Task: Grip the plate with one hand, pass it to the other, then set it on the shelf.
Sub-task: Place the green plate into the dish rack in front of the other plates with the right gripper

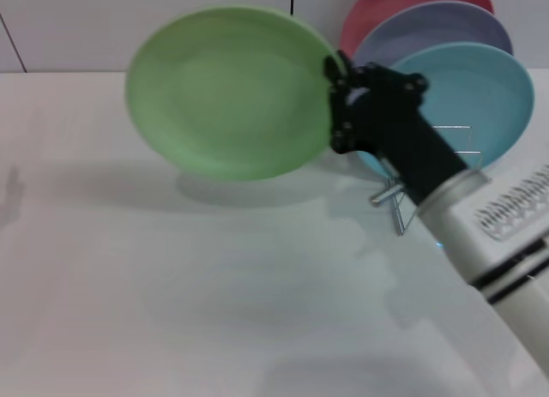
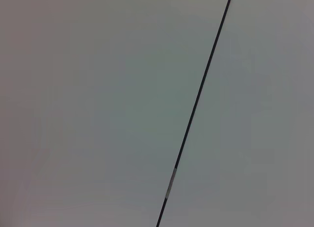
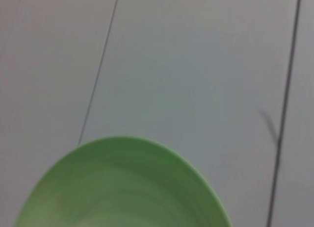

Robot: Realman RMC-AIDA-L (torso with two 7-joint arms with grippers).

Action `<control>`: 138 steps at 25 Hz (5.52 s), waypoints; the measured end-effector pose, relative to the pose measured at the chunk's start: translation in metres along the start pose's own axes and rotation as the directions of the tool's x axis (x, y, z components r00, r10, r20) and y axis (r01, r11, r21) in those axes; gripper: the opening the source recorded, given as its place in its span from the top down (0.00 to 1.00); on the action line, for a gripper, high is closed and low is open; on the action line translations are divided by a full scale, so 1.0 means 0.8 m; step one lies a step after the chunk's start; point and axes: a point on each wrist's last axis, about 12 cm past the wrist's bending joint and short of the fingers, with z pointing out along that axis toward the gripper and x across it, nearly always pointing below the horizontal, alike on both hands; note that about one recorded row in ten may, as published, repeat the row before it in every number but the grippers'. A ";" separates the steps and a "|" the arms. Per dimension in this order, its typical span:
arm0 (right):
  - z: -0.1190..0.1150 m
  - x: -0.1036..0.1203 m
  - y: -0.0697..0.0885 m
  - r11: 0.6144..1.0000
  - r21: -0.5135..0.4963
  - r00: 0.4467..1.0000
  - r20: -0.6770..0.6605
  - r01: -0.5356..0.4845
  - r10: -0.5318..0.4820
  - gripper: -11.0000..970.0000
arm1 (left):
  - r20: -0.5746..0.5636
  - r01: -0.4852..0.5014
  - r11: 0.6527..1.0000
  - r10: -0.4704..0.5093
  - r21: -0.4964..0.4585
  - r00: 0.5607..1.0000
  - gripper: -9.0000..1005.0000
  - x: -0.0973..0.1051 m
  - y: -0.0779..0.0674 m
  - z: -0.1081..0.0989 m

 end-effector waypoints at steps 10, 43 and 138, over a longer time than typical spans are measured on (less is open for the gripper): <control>-0.048 -0.011 -0.033 0.989 0.115 0.996 -0.012 0.094 -0.093 0.96 | -0.024 0.006 1.000 -0.006 -0.010 1.000 0.38 0.001 -0.001 0.010; -0.132 -0.001 -0.200 0.999 -0.029 0.998 0.066 0.021 -0.019 0.96 | -0.052 0.134 0.989 -0.137 -0.056 0.989 0.38 0.016 -0.015 0.018; -0.146 0.059 -0.206 0.999 0.027 0.999 0.019 0.029 -0.030 0.96 | -0.052 0.189 0.982 -0.189 -0.005 0.981 0.38 0.020 -0.033 0.021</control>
